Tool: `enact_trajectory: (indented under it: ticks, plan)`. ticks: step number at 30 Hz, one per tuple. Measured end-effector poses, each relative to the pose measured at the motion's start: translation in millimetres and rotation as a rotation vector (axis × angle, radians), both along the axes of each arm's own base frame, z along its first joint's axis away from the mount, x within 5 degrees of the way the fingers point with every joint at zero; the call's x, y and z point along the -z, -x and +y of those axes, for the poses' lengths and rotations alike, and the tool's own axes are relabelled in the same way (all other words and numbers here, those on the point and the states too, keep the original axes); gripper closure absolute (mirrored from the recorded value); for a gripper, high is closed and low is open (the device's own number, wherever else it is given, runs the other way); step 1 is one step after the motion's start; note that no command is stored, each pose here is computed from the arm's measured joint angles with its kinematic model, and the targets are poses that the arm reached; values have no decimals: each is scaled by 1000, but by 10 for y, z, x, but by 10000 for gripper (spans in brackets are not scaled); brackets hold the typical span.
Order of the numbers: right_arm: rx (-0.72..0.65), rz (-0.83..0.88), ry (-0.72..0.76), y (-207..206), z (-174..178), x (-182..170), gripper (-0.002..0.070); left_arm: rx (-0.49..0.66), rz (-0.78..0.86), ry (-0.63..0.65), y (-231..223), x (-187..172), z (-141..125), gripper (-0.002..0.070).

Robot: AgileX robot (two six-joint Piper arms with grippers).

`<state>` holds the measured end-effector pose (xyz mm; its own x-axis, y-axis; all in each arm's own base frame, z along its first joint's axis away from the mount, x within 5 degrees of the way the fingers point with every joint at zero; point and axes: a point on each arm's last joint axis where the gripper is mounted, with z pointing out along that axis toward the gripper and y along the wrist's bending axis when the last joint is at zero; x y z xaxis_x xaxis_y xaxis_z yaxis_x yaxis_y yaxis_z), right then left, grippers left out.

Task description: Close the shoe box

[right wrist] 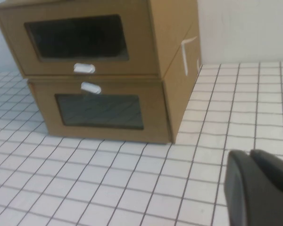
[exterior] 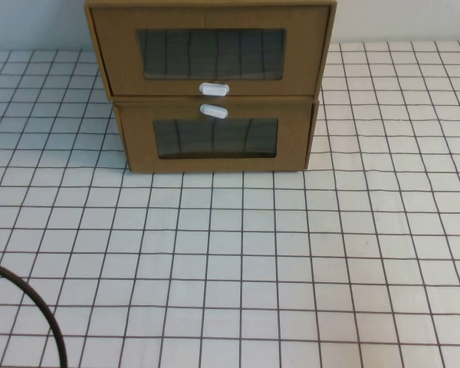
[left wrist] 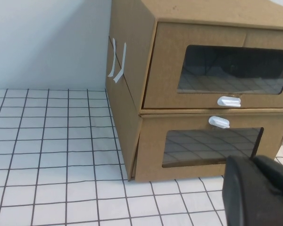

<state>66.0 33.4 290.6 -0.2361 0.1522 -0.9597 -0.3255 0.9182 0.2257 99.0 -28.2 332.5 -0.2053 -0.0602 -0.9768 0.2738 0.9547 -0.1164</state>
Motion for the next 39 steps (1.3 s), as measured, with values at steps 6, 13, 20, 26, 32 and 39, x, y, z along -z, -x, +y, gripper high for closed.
enact_trajectory:
  ticks: [6,13,20,26,32,39]
  plan:
    - [-57,51,10,29,45,45,689,1,1,0,0,1,-1,680]
    - [-106,95,19,58,82,84,690,0,3,-2,0,6,0,680]
    - [-145,131,27,84,109,114,689,-55,-94,-46,101,113,69,680]
    - [-169,153,32,101,126,133,689,-136,-189,-120,303,604,173,680]
    - [-188,169,35,114,138,146,689,-156,-173,-164,399,1173,207,680]
    - [-190,172,39,116,139,150,689,-148,9,-142,448,1535,208,680]
